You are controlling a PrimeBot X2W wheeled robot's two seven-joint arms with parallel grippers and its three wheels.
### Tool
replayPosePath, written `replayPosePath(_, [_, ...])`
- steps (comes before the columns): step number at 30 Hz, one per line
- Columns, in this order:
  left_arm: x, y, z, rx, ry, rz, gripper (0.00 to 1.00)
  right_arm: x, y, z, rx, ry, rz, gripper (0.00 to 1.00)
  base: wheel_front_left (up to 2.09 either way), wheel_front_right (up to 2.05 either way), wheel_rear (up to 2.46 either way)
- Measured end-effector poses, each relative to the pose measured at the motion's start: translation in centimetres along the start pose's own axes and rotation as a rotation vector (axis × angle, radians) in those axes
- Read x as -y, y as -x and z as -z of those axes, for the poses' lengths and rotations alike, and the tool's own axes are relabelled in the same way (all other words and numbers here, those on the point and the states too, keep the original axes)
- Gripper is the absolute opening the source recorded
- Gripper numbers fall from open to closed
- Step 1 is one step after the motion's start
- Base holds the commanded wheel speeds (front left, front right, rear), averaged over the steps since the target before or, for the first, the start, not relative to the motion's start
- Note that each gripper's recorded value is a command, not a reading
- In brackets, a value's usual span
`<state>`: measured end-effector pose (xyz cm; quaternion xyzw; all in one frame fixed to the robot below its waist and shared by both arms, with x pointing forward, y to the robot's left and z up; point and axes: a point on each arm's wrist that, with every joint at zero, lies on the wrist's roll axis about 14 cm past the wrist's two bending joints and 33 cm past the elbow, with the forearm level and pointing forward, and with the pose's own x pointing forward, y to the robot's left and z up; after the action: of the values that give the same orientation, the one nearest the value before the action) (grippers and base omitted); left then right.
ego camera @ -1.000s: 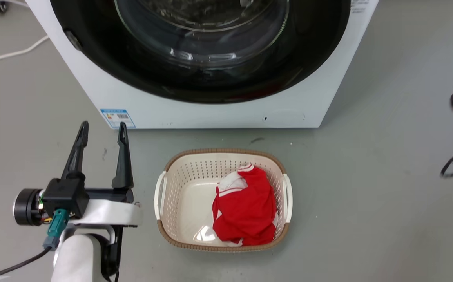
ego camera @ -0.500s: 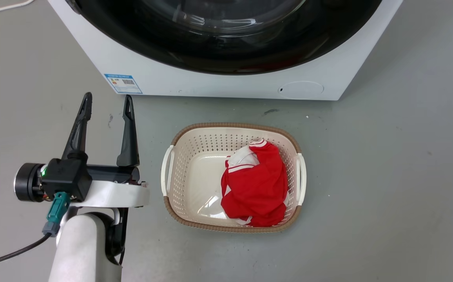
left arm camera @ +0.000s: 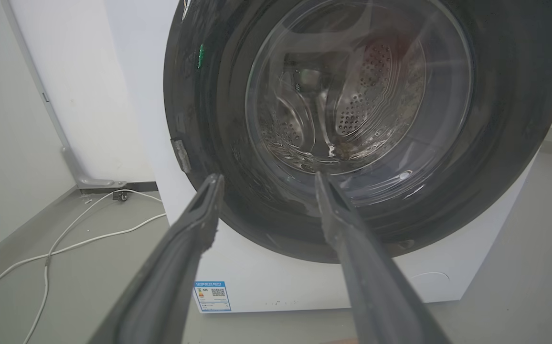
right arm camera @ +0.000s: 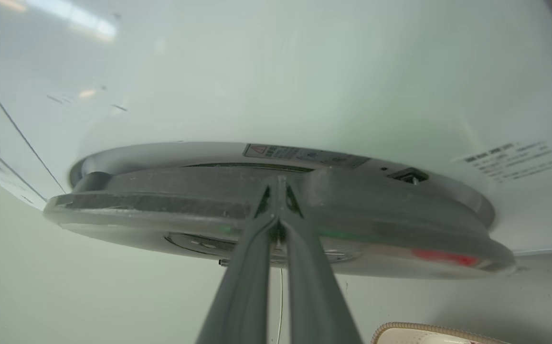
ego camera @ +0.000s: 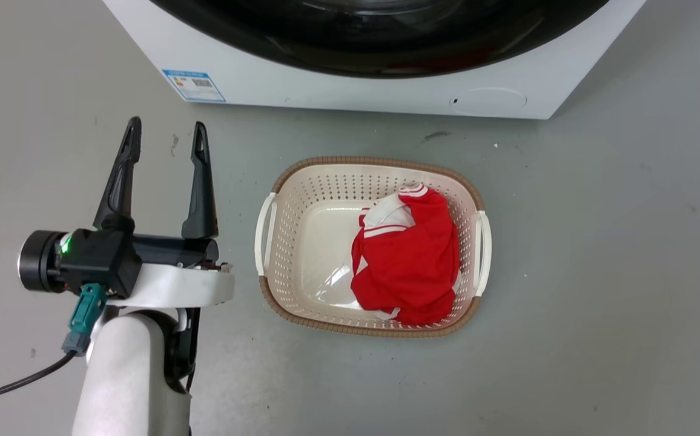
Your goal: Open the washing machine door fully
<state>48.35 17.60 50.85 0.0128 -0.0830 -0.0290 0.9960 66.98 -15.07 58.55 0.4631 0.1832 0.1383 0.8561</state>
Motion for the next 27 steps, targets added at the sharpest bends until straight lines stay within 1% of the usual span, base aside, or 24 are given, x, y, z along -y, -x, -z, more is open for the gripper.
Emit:
replayPosePath(7, [0.1,-0.5,0.8,-0.012,-0.002,0.005,1.0,0.9,-1.6,0.5,-0.014,-0.008,0.013,0.0,0.0,0.0,0.0])
replayPosePath(13, [0.3,-0.6,1.3,-0.023,0.0,0.01,1.0,0.9,-2.1,0.8,-0.05,-0.017,0.007,0.0,0.0,0.0,0.0])
replayPosePath(21, [0.6,-0.6,1.1,-0.02,0.01,0.016,1.0,-0.5,-1.4,1.9,-0.153,-0.013,-0.028,0.0,0.0,0.0,0.0])
replayPosePath(27, [0.9,-0.6,0.5,-0.008,0.014,0.02,1.0,-1.1,-0.2,3.8,-0.257,-0.019,-0.055,0.0,0.0,0.0,0.0])
